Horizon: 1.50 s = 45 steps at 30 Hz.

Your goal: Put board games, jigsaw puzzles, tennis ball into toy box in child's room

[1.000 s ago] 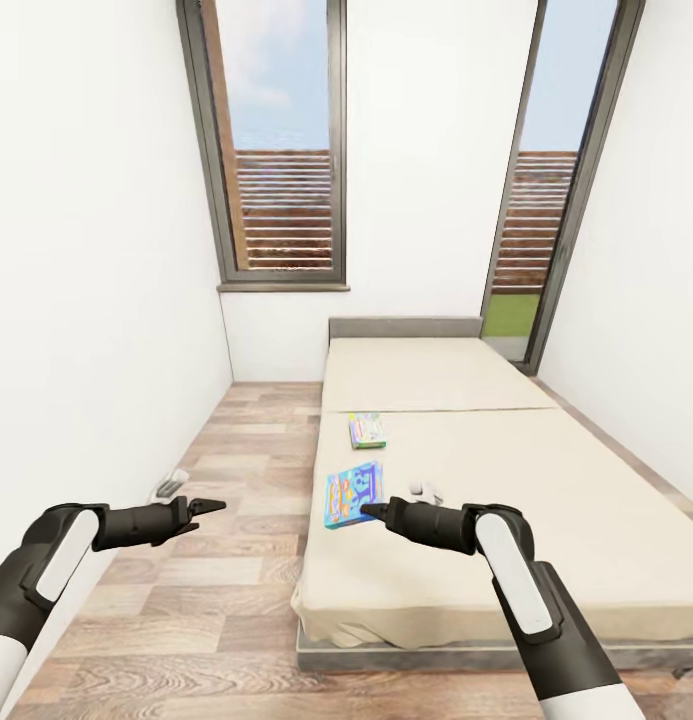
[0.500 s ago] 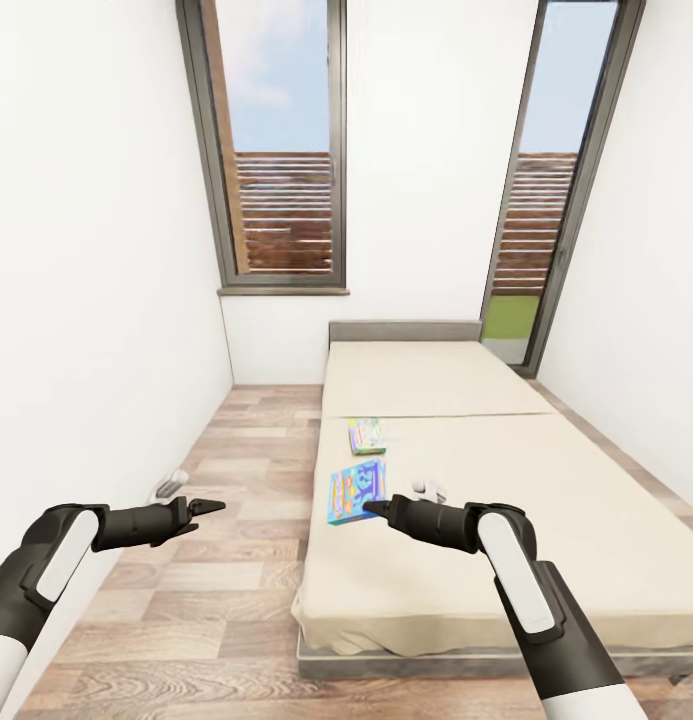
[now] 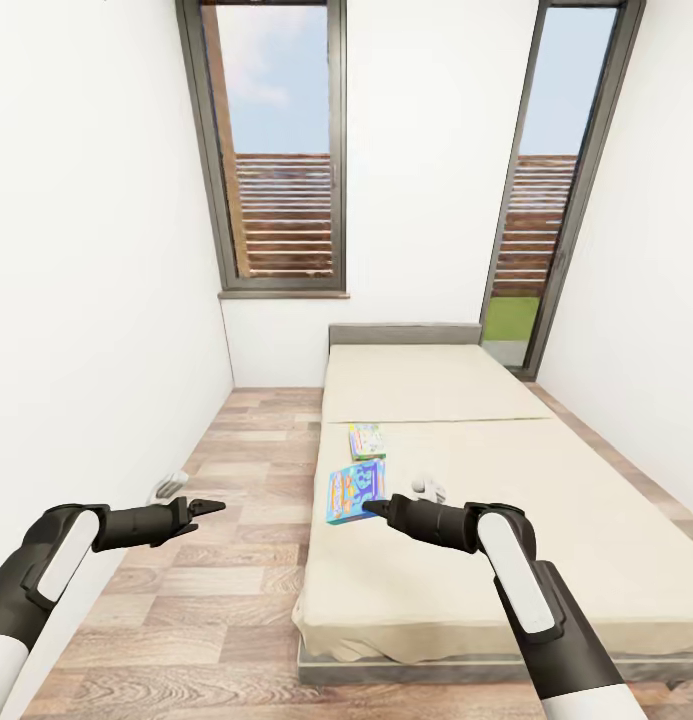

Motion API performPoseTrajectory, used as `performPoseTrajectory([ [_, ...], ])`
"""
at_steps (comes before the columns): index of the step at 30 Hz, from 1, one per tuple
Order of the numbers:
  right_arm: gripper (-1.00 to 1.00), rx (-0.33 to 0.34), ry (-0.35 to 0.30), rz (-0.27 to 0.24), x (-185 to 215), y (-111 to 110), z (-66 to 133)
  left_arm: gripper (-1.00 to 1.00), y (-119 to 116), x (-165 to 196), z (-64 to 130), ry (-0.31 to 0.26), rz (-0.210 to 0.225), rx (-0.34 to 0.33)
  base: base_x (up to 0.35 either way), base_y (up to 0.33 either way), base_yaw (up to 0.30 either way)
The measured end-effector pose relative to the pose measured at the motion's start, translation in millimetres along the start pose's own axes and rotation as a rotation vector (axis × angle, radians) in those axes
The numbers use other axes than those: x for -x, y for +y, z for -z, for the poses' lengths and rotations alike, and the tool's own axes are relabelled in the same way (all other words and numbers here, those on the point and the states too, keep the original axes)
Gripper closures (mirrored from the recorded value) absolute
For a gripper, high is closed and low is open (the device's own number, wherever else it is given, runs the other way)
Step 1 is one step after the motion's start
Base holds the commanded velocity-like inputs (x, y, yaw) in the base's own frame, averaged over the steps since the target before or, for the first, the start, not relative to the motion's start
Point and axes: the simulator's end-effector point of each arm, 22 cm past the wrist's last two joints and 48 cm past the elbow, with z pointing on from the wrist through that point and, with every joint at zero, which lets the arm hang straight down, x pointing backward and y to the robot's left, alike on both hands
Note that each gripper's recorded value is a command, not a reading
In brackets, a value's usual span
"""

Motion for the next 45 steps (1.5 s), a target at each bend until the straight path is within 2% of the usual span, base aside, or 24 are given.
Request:
performPoseTrajectory([
  [10,1.0,-0.001,0.0,0.002,10,13,6.1,-1.0,-11,9,8.2,0.0,-0.002,0.004,0.0,0.0,0.0],
  [14,1.0,0.002,-0.002,-0.002,15,18,9.5,-1.0,-12,10,9.5,0.007,-0.008,0.026,0.0,0.0,0.0],
  [19,1.0,0.002,-0.003,-0.003,15,17,10.1,-1.0,-5,11,9.6,0.004,-0.008,0.059,0.0,0.0,0.0],
  [29,1.0,0.003,-0.003,-0.006,15,17,9.6,-1.0,-4,10,9.1,0.005,-0.009,0.065,0.0,0.0,0.0],
  [37,1.0,0.001,-0.035,-0.012,21,15,8.6,-1.0,-3,9,7.9,0.008,-0.011,0.071,0.0,-0.113,-0.006],
  [45,1.0,-0.004,-0.054,-0.026,27,10,12.5,-1.0,-4,9,7.5,0.009,-0.011,0.07,0.0,-0.129,-0.228],
])
